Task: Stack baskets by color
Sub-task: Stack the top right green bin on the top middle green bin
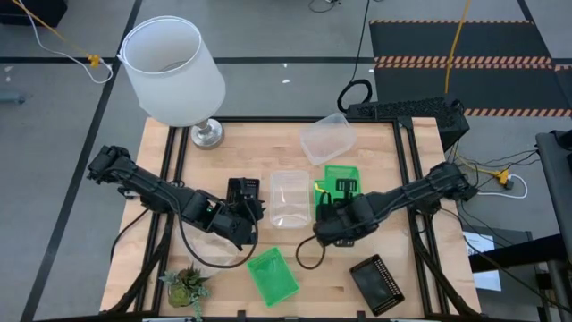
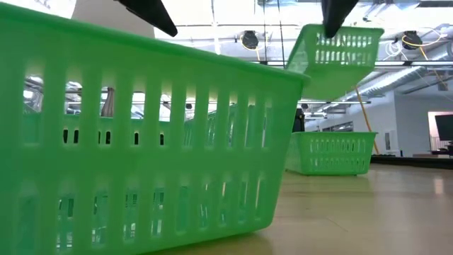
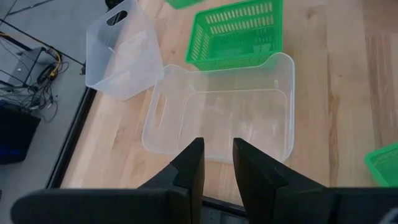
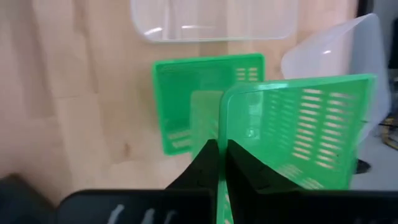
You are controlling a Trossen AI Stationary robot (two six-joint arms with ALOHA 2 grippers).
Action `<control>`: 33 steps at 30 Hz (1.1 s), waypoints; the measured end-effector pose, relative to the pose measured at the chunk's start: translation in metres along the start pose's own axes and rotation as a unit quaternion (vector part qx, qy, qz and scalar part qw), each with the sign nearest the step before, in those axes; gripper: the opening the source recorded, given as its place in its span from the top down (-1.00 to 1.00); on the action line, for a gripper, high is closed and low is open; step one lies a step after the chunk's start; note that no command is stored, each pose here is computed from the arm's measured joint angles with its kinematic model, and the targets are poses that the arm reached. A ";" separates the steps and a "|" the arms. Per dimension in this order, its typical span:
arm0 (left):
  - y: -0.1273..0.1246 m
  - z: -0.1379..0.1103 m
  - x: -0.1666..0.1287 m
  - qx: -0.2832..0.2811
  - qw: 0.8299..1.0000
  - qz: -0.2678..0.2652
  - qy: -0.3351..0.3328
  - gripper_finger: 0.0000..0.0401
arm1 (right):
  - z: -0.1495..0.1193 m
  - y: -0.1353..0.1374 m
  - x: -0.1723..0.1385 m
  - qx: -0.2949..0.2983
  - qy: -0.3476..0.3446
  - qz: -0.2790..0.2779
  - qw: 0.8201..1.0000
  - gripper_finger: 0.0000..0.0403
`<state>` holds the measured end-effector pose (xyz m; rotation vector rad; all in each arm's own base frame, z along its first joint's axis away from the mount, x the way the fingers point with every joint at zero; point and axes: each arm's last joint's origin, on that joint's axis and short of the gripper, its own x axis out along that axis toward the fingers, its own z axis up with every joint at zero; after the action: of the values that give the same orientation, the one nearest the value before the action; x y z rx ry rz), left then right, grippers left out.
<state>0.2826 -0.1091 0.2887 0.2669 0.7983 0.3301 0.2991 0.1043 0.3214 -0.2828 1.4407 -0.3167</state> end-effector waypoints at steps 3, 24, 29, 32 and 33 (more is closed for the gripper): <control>0.000 0.000 0.000 0.000 1.000 0.000 0.000 0.56 | 0.005 0.000 0.007 -0.005 0.001 -0.013 1.000 0.98; 0.000 0.000 0.000 -0.002 1.000 0.000 0.001 0.56 | 0.007 0.022 0.066 -0.027 -0.014 -0.018 0.999 0.98; 0.000 0.000 0.000 -0.002 1.000 0.000 0.001 0.56 | 0.006 0.025 0.074 -0.026 -0.014 -0.018 0.999 0.98; 0.000 0.000 0.000 -0.003 1.000 0.000 0.001 0.56 | 0.006 0.026 0.076 -0.025 -0.016 -0.018 0.999 0.98; 0.000 0.000 0.000 -0.003 1.000 0.000 0.001 0.56 | 0.006 0.027 0.077 -0.024 -0.015 -0.018 0.999 0.98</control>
<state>0.2825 -0.1090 0.2886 0.2614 0.7983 0.3326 0.3136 0.0997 0.2413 -0.3510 1.4160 -0.3058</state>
